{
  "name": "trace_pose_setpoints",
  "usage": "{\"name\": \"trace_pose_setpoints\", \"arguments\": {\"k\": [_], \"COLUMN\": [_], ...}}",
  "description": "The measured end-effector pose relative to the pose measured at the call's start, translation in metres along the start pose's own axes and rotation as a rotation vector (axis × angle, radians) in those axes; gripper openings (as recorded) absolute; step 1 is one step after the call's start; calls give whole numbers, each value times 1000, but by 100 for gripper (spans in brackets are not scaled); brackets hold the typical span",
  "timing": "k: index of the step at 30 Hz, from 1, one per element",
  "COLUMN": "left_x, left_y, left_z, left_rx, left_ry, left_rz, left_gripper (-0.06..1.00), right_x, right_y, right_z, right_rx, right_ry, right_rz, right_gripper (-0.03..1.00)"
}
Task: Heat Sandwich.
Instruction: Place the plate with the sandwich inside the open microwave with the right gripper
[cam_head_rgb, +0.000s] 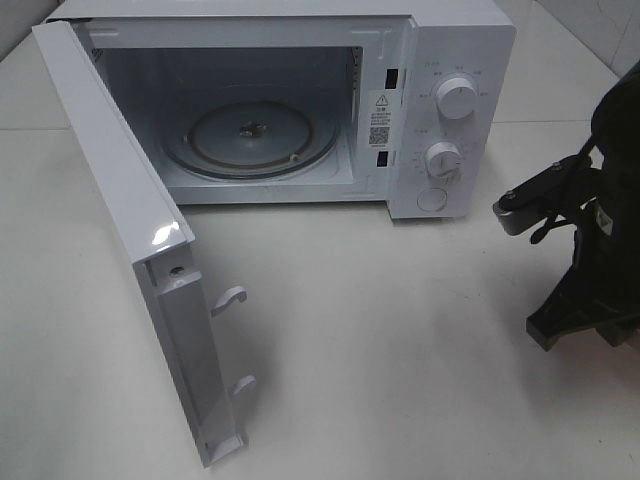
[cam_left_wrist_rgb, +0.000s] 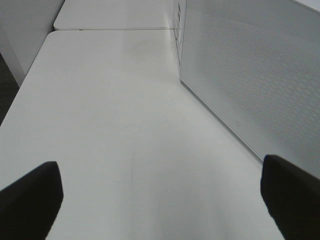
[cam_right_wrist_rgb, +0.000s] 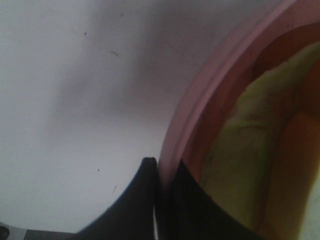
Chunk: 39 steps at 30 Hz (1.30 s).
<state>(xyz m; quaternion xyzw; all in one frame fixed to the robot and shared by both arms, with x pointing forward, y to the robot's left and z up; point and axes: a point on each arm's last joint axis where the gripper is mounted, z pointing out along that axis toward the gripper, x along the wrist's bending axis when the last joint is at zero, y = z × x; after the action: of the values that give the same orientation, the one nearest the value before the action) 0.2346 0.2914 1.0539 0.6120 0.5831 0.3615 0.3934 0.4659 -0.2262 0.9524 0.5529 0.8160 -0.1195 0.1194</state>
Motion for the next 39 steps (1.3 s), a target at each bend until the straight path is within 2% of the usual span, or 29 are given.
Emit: {"name": "trace_pose_setpoints", "arguments": {"k": [25, 34, 39], "left_x": [0, 0, 0], "left_y": [0, 0, 0], "left_z": [0, 0, 0], "left_rx": [0, 0, 0], "left_ry": [0, 0, 0], "left_rz": [0, 0, 0], "left_gripper": [99, 99, 99], "right_x": [54, 76, 93], "right_y": [-46, -62, -73], "right_z": [-60, -72, -77], "right_rx": [-147, -177, -210], "right_ry": [-33, -38, -37], "right_rz": [-284, -417, -547], "right_gripper": [5, 5, 5]}}
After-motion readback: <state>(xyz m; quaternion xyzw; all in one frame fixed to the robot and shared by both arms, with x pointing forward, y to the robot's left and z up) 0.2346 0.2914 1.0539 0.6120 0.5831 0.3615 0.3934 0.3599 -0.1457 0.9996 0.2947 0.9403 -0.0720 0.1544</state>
